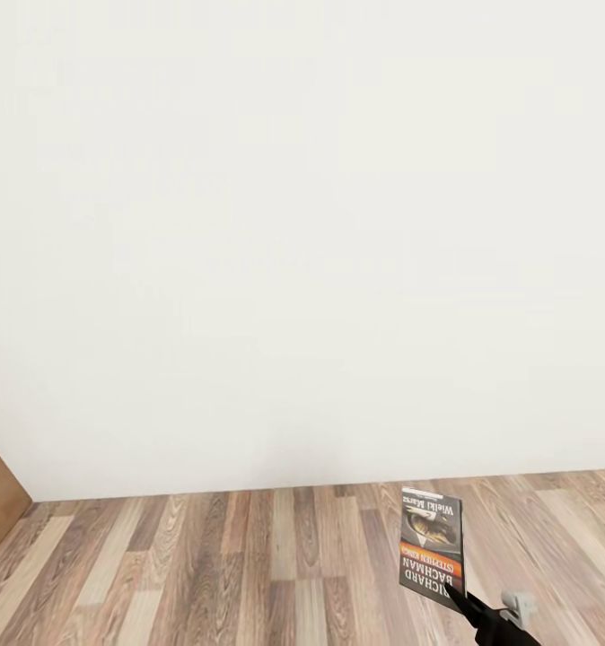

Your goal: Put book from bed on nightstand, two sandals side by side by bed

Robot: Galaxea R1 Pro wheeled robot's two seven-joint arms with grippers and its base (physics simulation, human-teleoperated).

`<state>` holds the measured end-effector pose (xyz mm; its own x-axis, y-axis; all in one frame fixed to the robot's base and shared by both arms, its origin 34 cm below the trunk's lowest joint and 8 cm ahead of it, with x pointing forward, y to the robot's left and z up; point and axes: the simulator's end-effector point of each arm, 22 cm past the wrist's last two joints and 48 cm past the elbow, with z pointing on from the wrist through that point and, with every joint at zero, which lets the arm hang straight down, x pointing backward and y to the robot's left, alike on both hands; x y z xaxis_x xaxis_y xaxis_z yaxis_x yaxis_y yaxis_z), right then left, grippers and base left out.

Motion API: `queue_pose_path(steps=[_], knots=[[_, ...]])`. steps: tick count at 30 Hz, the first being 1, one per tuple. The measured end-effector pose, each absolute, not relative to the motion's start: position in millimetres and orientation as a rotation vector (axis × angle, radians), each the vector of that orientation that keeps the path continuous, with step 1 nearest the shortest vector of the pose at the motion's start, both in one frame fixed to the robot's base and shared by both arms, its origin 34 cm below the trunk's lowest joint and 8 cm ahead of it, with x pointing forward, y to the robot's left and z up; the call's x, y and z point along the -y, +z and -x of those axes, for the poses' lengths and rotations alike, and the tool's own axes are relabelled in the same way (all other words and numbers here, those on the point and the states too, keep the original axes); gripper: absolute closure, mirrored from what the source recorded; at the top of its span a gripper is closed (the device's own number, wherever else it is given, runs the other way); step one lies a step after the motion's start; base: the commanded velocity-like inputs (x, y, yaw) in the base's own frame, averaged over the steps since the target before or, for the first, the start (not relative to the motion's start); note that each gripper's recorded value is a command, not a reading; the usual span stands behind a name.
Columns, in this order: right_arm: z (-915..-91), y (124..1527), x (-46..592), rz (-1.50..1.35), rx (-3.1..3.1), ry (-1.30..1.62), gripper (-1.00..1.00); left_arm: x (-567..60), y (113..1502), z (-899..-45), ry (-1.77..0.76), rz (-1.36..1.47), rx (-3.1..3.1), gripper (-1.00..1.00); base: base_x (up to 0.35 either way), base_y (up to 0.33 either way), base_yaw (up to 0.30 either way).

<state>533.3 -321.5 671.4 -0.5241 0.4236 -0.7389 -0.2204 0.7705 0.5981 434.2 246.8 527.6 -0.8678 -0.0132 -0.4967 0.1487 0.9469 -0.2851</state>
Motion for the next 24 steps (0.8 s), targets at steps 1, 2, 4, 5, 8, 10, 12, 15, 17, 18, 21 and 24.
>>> queue_pose_path(steps=[1,2,4,5,8,10,12,15,17,18,21,24], knots=[[-533.5,671.6,321.5,-0.153,-1.965,0.811,1.00,-246.8,527.6,-434.0,-0.432,-0.096,-2.589,-1.00,0.318,0.000,-0.001],[-533.5,671.6,321.5,-0.153,-1.965,0.811,1.00,-246.8,527.6,-434.0,-0.432,-0.096,-2.589,-1.00,0.320,0.000,-0.001],[-533.1,671.4,321.3,-0.153,-1.966,0.811,1.00,-246.8,527.6,-434.0,-0.432,-0.096,-2.589,-1.00,0.325,0.000,0.000],[-533.1,671.4,321.4,-0.153,-1.966,0.811,1.00,-246.8,527.6,-433.9,-0.432,-0.096,-2.589,-1.00,0.327,0.000,0.000],[-533.1,671.5,321.2,-0.152,-1.966,0.812,1.00,-246.7,527.5,-433.6,-0.432,-0.098,-2.590,-1.00,0.329,0.000,0.000],[-533.0,671.6,321.1,-0.151,-1.966,0.813,1.00,-246.7,527.6,-433.9,-0.432,-0.097,-2.589,-1.00,0.330,0.000,0.000],[-533.3,671.7,321.0,-0.150,-1.965,0.813,1.00,-246.7,527.6,-434.0,-0.432,-0.097,-2.589,-1.00,0.327,0.000,0.000],[-533.3,671.7,321.0,-0.151,-1.965,0.813,1.00,-246.7,527.6,-434.1,-0.432,-0.097,-2.589,-1.00,0.256,0.000,-0.006],[-533.5,671.7,321.2,-0.151,-1.965,0.813,1.00,-246.7,527.4,-434.0,-0.432,-0.098,-2.590,-1.00,0.103,0.000,-0.096],[-533.5,671.6,321.2,-0.151,-1.965,0.813,1.00,-246.6,527.3,-433.9,-0.432,-0.098,-2.590,-1.00,0.059,0.000,-0.174],[-533.6,671.6,321.2,-0.151,-1.965,0.812,1.00,-246.6,527.3,-434.1,-0.432,-0.097,-2.590,-1.00,0.026,0.000,-0.236],[-533.5,671.5,321.2,-0.151,-1.965,0.813,1.00,-246.6,527.3,-434.2,-0.432,-0.097,-2.590,-1.00,0.007,0.000,-0.271]])
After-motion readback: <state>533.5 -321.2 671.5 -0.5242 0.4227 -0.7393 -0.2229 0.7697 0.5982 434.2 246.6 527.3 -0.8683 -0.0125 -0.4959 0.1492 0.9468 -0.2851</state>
